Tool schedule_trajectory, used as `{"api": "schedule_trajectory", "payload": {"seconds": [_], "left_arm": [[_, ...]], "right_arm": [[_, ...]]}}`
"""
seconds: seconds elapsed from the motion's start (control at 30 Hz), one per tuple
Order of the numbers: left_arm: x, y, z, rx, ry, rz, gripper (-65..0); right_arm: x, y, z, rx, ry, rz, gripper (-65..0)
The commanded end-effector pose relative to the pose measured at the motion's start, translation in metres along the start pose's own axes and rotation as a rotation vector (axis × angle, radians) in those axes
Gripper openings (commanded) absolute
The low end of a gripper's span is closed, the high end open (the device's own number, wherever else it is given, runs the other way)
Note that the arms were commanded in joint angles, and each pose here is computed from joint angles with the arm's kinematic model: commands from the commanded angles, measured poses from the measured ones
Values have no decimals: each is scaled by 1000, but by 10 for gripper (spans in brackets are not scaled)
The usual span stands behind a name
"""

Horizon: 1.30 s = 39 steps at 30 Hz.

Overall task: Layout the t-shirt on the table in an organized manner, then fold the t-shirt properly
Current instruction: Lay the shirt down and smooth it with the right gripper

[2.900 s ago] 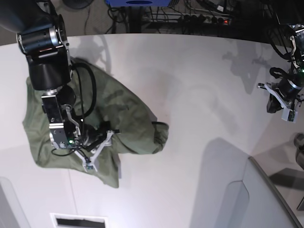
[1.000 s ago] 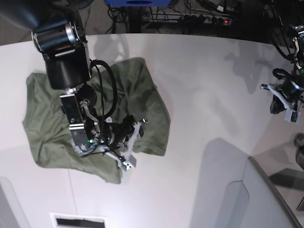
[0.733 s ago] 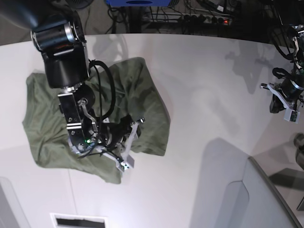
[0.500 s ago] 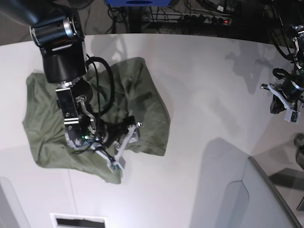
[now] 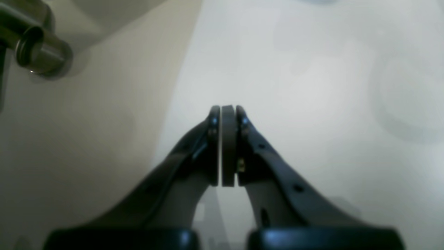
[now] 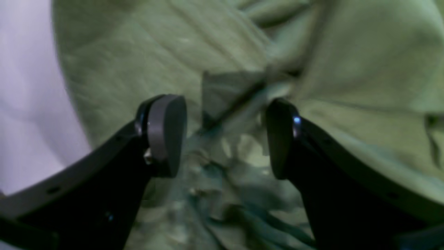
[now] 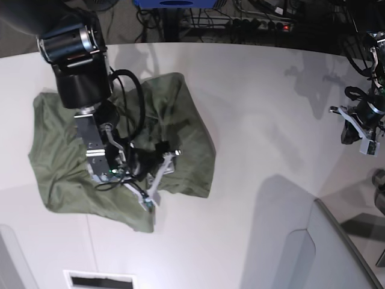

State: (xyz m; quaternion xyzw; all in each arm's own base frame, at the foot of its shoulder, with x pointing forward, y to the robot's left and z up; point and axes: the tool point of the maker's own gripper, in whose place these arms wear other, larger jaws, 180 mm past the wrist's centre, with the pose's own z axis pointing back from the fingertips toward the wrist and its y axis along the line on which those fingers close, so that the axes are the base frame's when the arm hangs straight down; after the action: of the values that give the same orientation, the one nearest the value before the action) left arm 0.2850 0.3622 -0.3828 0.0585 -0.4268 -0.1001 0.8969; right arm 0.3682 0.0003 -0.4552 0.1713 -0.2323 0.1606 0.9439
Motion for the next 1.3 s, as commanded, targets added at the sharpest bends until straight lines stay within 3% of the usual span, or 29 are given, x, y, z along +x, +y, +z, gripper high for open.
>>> {"api": "schedule_trajectory", "payload": {"seconds": [0.0, 0.17, 0.33, 0.53, 0.7, 0.8, 0.93, 1.0, 1.1, 1.13, 1.27], "left_arm": [[18, 11, 4, 19, -46, -19, -643], [18, 11, 4, 18, -47, -17, -643], [16, 11, 4, 17, -44, -17, -643], [18, 11, 4, 18, -47, -17, -643], [20, 13, 4, 21, -51, -20, -643], [22, 14, 4, 22, -55, -21, -643], [28, 16, 3, 29, -67, -26, -643], [29, 17, 2, 29, -68, -26, -643], [28, 16, 3, 29, -67, -26, -643], [28, 16, 3, 29, -64, -27, -643], [26, 16, 3, 28, -61, -27, -643]], "right_arm": [[28, 4, 7, 10, -66, 18, -308], [34, 12, 4, 25, -69, 17, -324], [35, 13, 3, 27, -60, 16, -603], [61, 24, 17, 32, -103, 59, -606], [91, 74, 48, 48, -139, 275, -608], [75, 133, 54, 164, -124, 395, -608], [36, 187, 52, 310, -73, 461, -608], [33, 187, 50, 307, -87, 413, -602], [50, 150, 47, 201, -160, 180, -587], [53, 135, 47, 162, -165, 126, -549], [52, 100, 43, 54, -151, 49, -263]]}}
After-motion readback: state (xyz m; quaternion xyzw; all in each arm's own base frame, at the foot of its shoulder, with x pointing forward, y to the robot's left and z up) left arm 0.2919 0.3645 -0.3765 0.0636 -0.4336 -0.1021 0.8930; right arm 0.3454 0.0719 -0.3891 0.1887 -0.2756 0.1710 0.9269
